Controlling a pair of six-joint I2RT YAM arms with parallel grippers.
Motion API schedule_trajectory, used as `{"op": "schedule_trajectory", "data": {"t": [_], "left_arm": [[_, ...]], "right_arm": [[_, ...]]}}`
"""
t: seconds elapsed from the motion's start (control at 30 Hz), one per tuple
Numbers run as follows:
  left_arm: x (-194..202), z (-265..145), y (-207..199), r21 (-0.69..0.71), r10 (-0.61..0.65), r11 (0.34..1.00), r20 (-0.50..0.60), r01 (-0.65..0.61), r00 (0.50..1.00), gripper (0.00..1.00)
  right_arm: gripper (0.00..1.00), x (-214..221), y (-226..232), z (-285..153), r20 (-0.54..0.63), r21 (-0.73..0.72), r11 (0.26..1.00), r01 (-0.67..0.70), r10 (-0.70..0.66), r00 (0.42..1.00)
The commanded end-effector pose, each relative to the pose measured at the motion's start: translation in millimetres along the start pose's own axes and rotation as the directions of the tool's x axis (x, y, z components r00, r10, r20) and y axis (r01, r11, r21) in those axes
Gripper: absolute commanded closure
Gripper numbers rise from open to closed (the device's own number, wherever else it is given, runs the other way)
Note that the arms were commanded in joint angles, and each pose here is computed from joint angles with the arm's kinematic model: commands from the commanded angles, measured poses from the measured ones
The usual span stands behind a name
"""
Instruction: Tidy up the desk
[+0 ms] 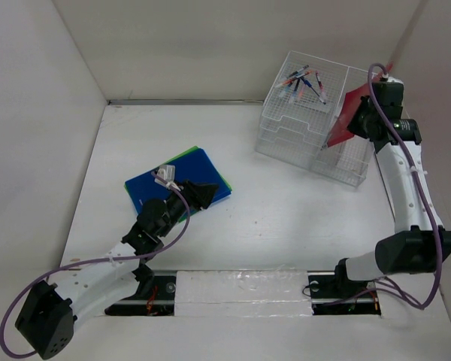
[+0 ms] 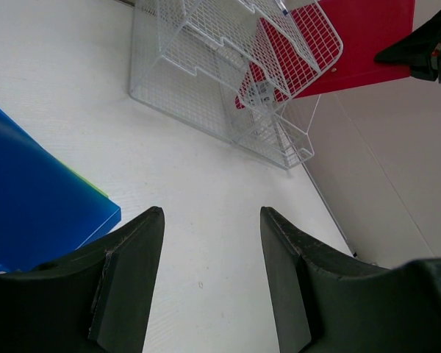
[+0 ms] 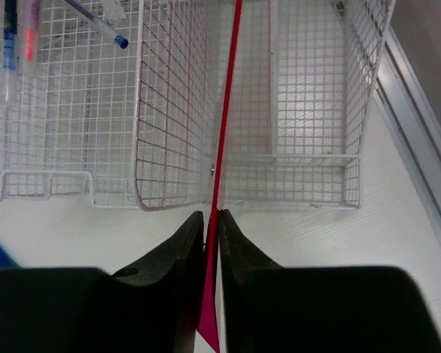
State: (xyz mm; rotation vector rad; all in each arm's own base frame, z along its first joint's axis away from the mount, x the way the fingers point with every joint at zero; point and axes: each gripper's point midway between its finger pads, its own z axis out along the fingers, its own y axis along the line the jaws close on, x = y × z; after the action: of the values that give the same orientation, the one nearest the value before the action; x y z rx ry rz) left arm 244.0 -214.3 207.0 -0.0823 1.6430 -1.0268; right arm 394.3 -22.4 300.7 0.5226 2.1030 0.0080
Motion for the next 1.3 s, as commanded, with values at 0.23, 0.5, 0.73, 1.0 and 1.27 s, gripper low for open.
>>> {"op": "schedule_trajectory", "data": {"t": [0.23,0.5,0.73,1.0,1.27], "left_arm": [[-7.1,2.0,-4.8,0.018,0.004,1.000,0.036,-0.005,0.999,0.49],[-5.5,3.2,-2.8,0.010,0.005,1.000,0.031,-0.005,1.000,0.49],[-1.8,5.4,-2.8,0.014,0.003,1.000,0.017,-0.003,1.000,0.49],[-0.6,6.1,-1.8,0.011,0.005,1.000,0.013,-0.005,1.000,0.49],[1.1,7.0,-1.2,0.011,0.003,1.000,0.008,-0.003,1.000,0.49]], "right_arm": [[0.50,-71.8,40.7,4.6,0.151,-0.120,0.991,-0.056,0.074,0.986],[0.24,-56.1,47.3,-15.0,0.273,-0.067,0.997,-0.049,0.066,0.960],[0.20,-6.0,33.9,-6.4,0.332,0.047,0.995,-0.090,0.069,0.941],[0.11,11.3,31.0,-10.3,0.455,0.048,0.991,-0.127,0.092,0.886],[0.31,-15.6,24.4,-11.0,0.568,0.041,0.976,-0.213,0.153,0.809]]}}
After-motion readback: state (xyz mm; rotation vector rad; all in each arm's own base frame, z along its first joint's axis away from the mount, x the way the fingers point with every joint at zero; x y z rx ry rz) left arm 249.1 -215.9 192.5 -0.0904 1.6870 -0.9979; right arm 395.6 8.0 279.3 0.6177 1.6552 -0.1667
